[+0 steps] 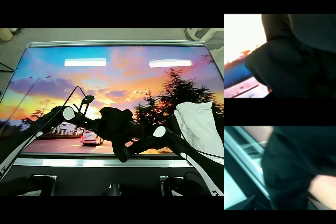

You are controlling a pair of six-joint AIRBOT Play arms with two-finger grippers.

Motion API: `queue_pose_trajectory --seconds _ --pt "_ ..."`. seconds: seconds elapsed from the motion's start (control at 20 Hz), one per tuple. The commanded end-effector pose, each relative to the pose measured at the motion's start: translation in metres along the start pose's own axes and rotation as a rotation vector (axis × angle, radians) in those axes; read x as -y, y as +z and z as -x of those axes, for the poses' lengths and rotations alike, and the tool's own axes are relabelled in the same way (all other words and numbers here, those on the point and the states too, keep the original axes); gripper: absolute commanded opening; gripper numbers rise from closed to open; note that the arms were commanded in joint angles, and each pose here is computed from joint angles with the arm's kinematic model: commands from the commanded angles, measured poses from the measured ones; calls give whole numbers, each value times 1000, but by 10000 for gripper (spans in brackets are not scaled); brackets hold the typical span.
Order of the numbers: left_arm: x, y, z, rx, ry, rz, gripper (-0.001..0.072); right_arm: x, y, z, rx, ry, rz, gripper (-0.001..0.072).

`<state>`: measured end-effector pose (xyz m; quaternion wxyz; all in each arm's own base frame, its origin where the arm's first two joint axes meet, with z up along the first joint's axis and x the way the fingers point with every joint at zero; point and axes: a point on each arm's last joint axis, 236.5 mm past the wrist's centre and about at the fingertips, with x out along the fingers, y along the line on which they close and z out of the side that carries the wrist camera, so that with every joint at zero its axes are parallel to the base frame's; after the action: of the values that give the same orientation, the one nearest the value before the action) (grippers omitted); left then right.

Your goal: Fold the shirts.

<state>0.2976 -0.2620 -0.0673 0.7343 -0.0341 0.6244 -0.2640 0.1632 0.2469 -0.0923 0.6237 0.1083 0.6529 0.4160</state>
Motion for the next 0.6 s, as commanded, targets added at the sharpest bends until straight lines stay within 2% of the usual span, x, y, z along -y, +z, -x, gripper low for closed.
queue_pose_trajectory --seconds 0.0,0.05,0.1,0.2,0.3,0.45,0.55 --pt "3 2 5 14 -4 -7 25 -3 0 -17 -7 -11 3 416" --pt "3 3 7 18 -4 -8 25 -3 1 -17 -2 -18 8 71" --pt "2 3 9 19 -3 -9 25 -1 6 -13 9 -27 24 20" --pt "-5 12 24 27 13 -17 22 -5 20 10 7 -59 131 20" --pt "-10 45 72 125 57 -66 22 -1 45 69 34 -191 269 18" --pt "2 117 230 499 164 -173 22 -5 95 242 276 -589 400 18" --pt "39 140 390 895 152 -169 22 -54 107 399 612 -936 493 18"
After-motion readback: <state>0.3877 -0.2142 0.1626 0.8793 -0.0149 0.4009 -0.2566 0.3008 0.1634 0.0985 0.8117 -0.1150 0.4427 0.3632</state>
